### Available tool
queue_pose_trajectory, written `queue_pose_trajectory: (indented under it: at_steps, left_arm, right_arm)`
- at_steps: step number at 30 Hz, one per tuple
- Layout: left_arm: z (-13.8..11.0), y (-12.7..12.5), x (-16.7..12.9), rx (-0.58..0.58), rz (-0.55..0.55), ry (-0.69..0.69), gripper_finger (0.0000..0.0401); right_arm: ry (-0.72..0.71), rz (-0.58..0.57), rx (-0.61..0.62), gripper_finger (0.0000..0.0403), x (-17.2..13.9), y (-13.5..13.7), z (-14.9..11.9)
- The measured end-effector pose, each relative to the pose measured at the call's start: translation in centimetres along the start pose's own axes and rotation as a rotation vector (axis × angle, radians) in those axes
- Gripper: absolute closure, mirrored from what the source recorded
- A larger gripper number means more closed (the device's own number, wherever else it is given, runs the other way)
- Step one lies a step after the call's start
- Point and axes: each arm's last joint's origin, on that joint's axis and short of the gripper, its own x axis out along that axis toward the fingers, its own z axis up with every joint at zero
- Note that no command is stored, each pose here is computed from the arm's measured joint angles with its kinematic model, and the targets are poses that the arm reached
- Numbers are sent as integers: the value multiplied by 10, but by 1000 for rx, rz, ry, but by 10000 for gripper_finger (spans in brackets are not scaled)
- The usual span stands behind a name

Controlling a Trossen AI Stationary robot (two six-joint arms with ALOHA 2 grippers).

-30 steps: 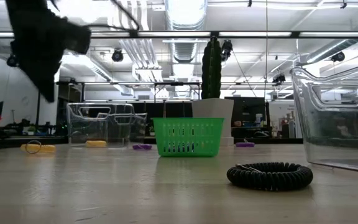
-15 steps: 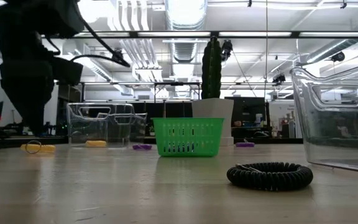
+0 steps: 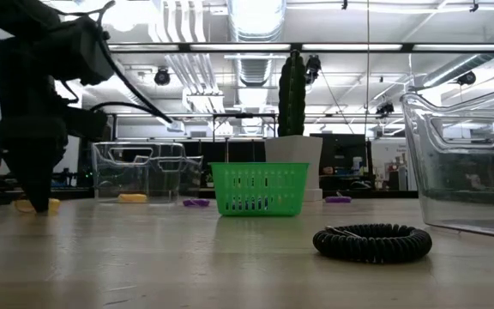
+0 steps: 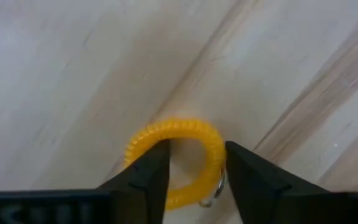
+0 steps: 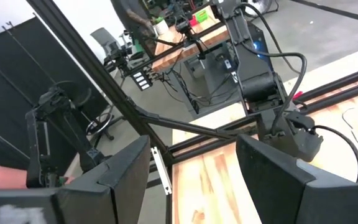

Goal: Sort spring keychains
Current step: Put the left yellow spring keychain into the top transparent bin

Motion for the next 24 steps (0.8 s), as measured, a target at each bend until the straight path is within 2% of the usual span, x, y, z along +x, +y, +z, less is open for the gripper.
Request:
queue_pose_trajectory:
  at_steps: [2, 4, 5, 9, 11, 16, 18, 21, 24]
  left_arm:
    - [1, 0, -1, -2, 0, 5, 304]
    - [4, -6, -5, -11, -47, 25, 369]
    - [6, -9, -8, -18, -72, 21, 379]
    - [21, -24, -28, -56, -151, -16, 393]
    - [31, -39, -49, -49, -235, -62, 395]
    - [59, -70, -124, 17, -365, -344, 397]
    - [68, -73, -152, 39, -357, -462, 398]
    - [79, -69, -181, 50, -288, -584, 398]
    - [87, -58, -199, 63, -145, -667, 398]
  right_arm:
    - [0, 0, 0, 170, 0, 0, 0]
    - [0, 0, 0, 170, 0, 0, 0]
    - [0, 0, 0, 170, 0, 0, 0]
    - [0, 0, 0, 170, 0, 0, 0]
    - [1, 1, 0, 170, 0, 0, 0]
    - [3, 6, -1, 170, 0, 2, -1]
    - [4, 8, -2, 170, 0, 2, -1]
    - [4, 8, -2, 170, 0, 2, -1]
    - [4, 9, -2, 170, 0, 2, -1]
